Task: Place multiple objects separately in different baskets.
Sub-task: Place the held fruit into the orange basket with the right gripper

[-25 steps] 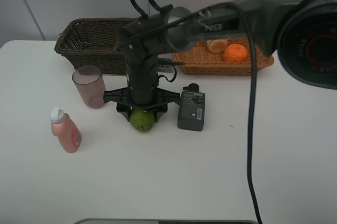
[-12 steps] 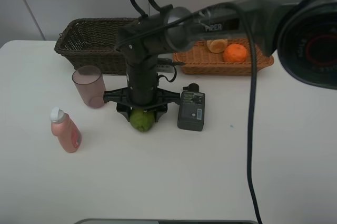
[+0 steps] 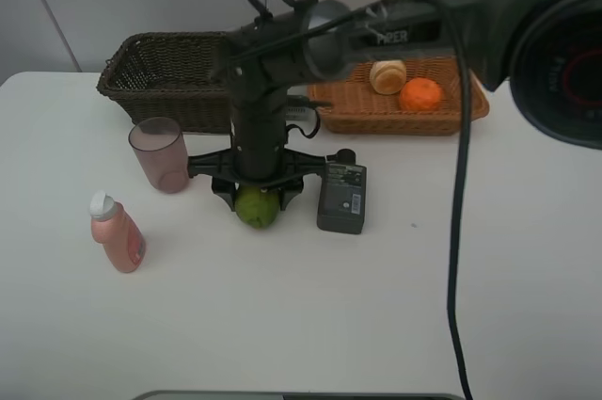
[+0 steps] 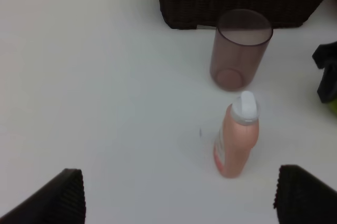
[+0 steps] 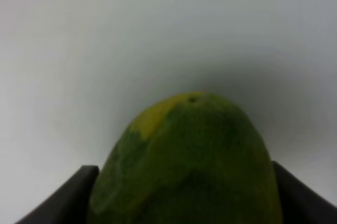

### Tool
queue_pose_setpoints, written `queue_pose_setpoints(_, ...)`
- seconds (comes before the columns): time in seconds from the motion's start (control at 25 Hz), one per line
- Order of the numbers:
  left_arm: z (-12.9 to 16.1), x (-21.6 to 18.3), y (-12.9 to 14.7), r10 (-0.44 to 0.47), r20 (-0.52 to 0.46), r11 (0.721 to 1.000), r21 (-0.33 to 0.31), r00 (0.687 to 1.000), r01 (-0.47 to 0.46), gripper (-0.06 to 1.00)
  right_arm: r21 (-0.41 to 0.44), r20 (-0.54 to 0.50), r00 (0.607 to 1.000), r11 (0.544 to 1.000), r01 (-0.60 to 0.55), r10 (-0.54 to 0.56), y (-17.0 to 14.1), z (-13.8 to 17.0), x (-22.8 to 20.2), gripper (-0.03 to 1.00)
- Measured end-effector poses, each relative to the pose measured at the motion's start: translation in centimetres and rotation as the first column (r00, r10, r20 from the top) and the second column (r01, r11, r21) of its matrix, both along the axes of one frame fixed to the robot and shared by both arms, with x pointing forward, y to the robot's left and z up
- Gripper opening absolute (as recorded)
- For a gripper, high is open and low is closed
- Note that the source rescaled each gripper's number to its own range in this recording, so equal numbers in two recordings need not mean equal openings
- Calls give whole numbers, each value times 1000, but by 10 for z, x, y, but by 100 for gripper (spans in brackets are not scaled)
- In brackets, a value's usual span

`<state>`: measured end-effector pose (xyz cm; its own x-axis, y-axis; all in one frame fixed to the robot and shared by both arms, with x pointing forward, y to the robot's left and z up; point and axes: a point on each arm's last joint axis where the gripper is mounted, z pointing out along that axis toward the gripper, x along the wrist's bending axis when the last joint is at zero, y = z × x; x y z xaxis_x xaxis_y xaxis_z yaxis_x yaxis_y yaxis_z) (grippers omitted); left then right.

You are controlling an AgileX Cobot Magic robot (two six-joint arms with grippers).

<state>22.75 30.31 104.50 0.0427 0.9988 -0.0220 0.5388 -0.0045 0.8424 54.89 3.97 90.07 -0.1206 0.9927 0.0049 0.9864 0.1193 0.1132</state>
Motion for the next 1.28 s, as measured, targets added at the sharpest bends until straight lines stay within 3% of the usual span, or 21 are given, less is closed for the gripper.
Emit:
queue_pose_setpoints(0.2,0,0,0,0,0,1000,0,1000,0,93,13,49,995,996,-89,89,-13,50,17,1)
queue_pose_setpoints(0.48,0,0,0,0,0,1000,0,1000,0,93,-76,159,970,982,-174,184,-46,96,56,1)
queue_pose_setpoints(1.0,0,0,0,0,0,1000,0,1000,0,93,-57,188,982,998,20,-8,-138,101,118,1)
queue_pose_setpoints(1.28,0,0,0,0,0,1000,0,1000,0,93,-11,273,961,999,49,-44,-153,94,139,1)
